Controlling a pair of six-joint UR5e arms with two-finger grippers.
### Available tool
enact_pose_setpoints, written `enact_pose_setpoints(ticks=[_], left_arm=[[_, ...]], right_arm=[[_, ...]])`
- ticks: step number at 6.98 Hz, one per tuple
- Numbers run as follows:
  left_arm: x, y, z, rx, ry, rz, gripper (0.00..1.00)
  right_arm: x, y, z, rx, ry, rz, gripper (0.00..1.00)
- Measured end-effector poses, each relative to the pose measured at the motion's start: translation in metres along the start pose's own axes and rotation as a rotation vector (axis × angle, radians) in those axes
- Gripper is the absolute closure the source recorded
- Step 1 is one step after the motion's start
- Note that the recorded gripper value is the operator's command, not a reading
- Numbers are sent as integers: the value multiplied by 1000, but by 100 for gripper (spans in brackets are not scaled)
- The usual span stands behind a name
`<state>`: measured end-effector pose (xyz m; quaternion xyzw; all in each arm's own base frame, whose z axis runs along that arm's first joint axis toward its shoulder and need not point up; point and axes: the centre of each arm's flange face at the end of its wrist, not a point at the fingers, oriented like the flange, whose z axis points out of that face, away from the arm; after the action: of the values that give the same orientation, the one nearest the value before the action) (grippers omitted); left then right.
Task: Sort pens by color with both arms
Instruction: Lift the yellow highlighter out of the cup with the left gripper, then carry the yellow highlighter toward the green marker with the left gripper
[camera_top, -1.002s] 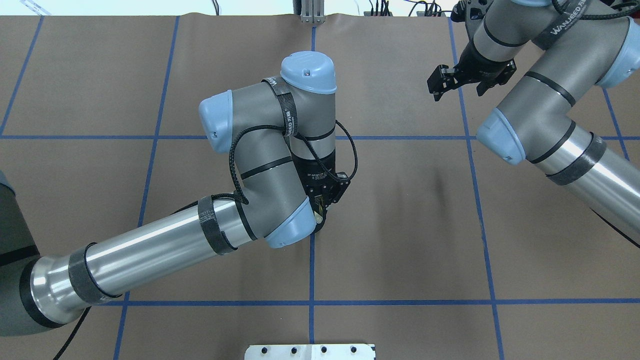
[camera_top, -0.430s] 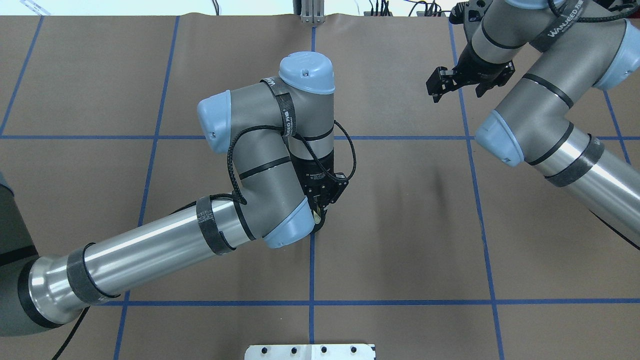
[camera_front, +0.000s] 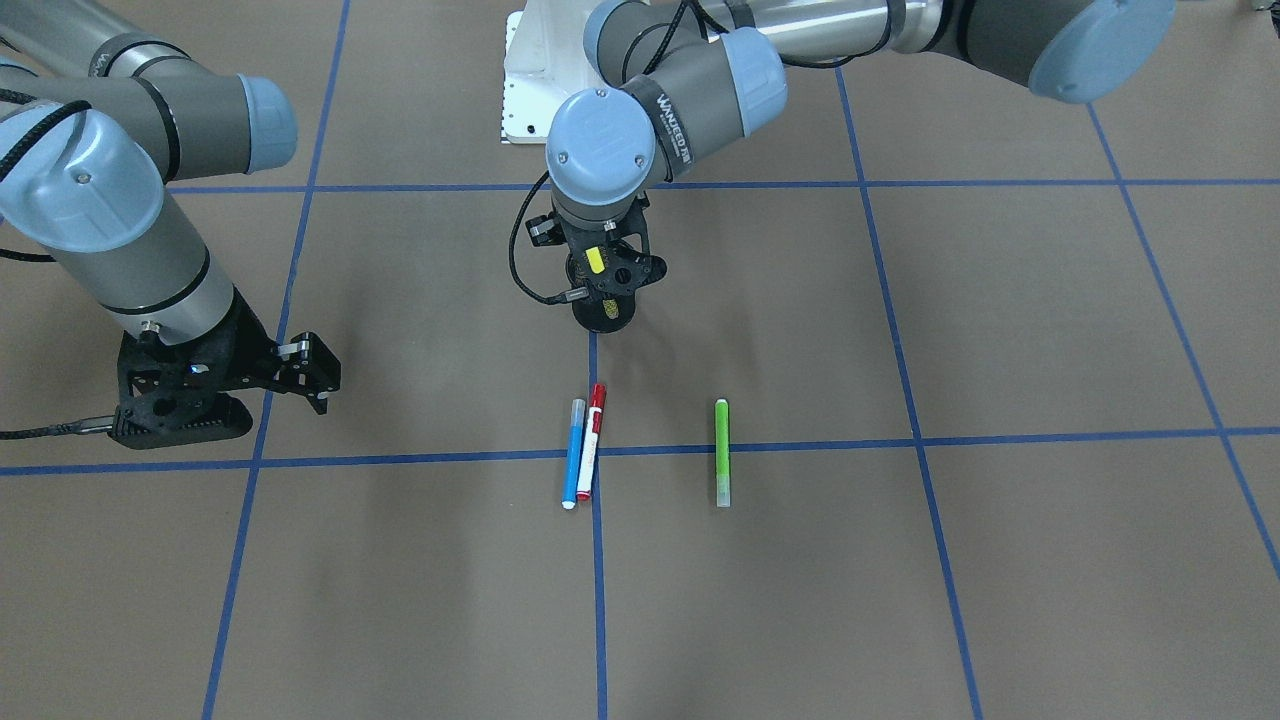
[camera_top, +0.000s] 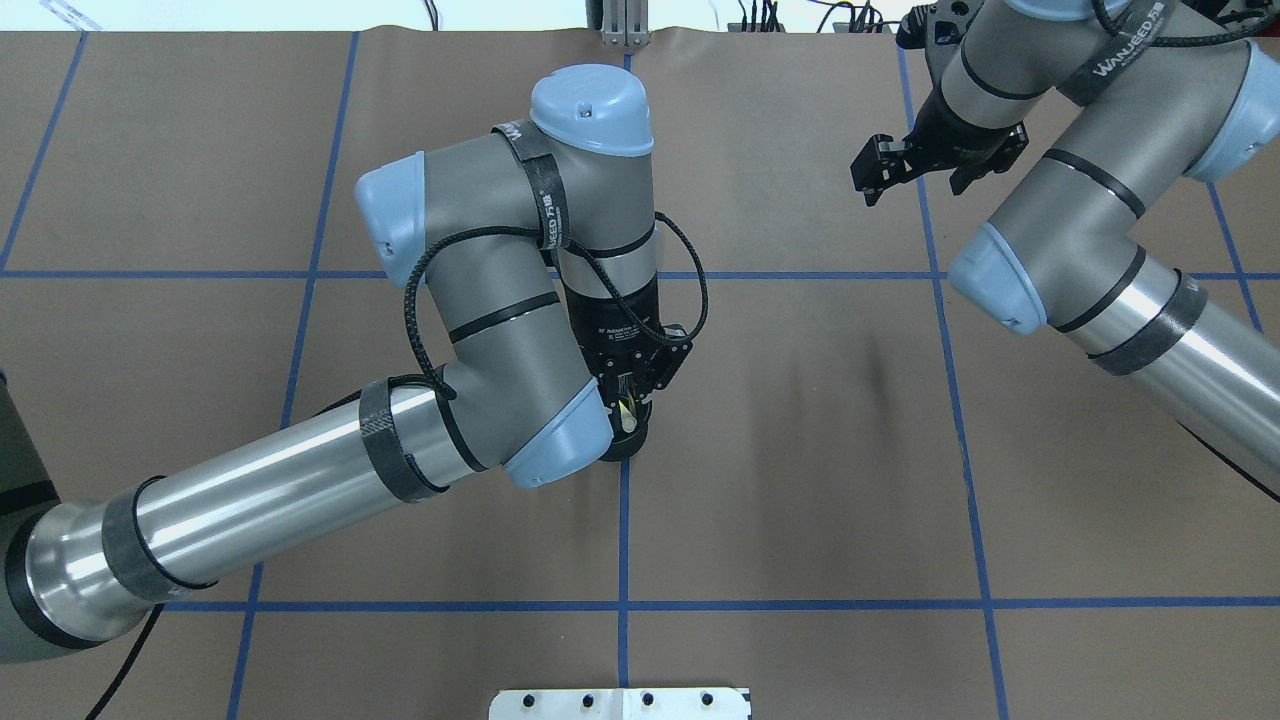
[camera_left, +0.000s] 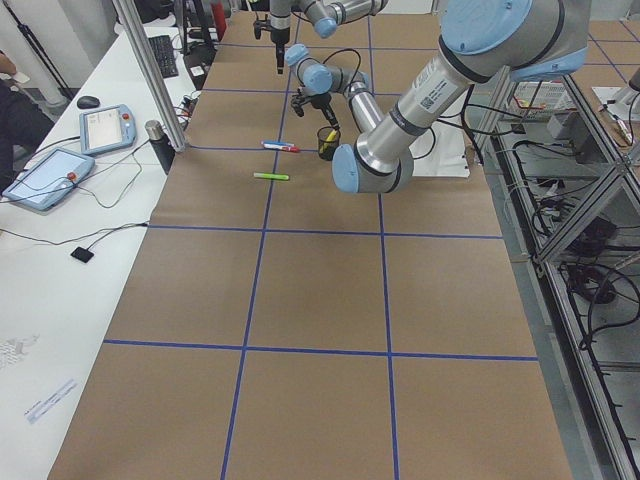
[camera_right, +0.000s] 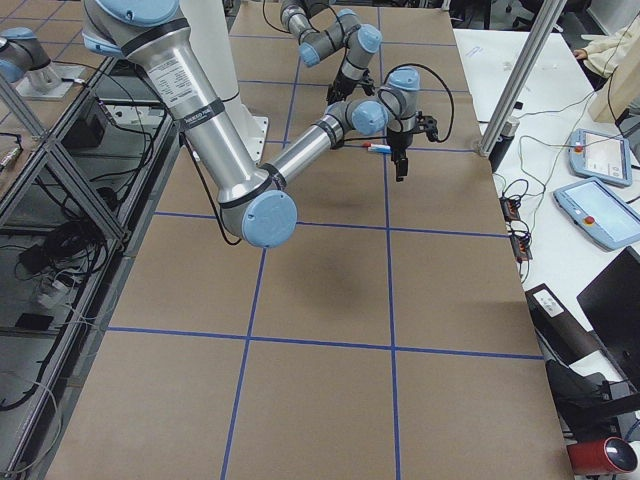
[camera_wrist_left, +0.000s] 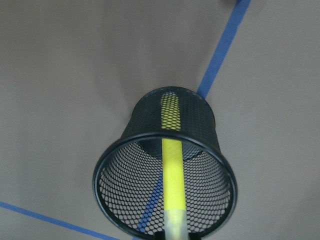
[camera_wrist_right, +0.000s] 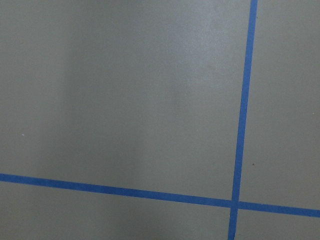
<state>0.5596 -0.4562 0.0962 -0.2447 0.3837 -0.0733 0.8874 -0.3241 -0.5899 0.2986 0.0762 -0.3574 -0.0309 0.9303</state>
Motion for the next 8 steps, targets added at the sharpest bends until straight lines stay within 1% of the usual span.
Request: enact_pose_setpoints(ticks=[2, 4, 5, 6, 8], left_arm=[[-13, 15, -44, 27, 40, 17, 78], [-27, 21, -95, 74, 109, 47, 78], [-39, 11, -122, 111, 139, 81, 78], [-56, -9, -140, 147, 146, 127, 78], [-100, -67, -161, 207, 122, 221, 78]], right_arm=[[-1, 1, 1, -2, 0, -1, 1], [-1, 1, 2, -3, 0, -2, 1], [-2, 1, 3, -4, 1, -2, 1], [-2, 1, 3, -6, 1, -2, 1], [-3, 2, 5, -9, 1, -3, 1]])
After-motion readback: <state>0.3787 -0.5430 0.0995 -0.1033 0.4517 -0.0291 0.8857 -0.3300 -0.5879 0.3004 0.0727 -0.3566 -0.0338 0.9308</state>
